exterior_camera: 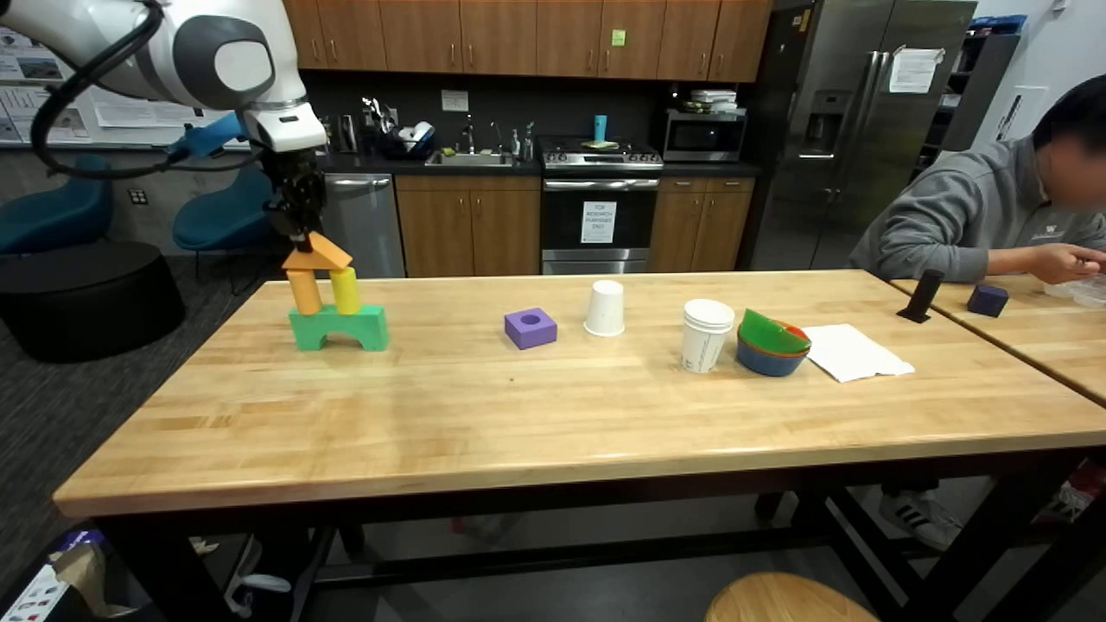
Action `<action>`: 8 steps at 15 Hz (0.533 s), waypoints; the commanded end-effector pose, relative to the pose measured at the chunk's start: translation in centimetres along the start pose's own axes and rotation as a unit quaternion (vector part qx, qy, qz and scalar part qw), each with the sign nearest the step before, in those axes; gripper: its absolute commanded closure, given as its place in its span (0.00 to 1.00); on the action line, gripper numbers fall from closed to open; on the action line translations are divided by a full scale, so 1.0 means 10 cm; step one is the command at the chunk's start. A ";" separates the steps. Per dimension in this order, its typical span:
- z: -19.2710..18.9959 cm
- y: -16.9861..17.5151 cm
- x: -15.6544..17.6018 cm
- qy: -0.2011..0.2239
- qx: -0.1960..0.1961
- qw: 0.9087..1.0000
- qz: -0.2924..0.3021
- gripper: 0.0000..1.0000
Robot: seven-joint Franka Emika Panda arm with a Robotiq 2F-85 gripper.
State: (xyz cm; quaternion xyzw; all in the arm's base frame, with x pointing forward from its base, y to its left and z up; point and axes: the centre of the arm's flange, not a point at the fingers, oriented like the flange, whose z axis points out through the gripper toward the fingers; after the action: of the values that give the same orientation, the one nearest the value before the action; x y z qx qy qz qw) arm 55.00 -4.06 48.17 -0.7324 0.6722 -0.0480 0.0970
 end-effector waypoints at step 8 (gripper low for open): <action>-0.02 0.05 0.00 -0.006 0.000 1.000 0.008 0.84</action>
State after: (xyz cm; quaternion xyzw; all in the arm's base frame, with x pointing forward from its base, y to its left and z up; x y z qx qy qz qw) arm 54.93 -4.11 47.99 -0.7321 0.6728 -0.0464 0.0961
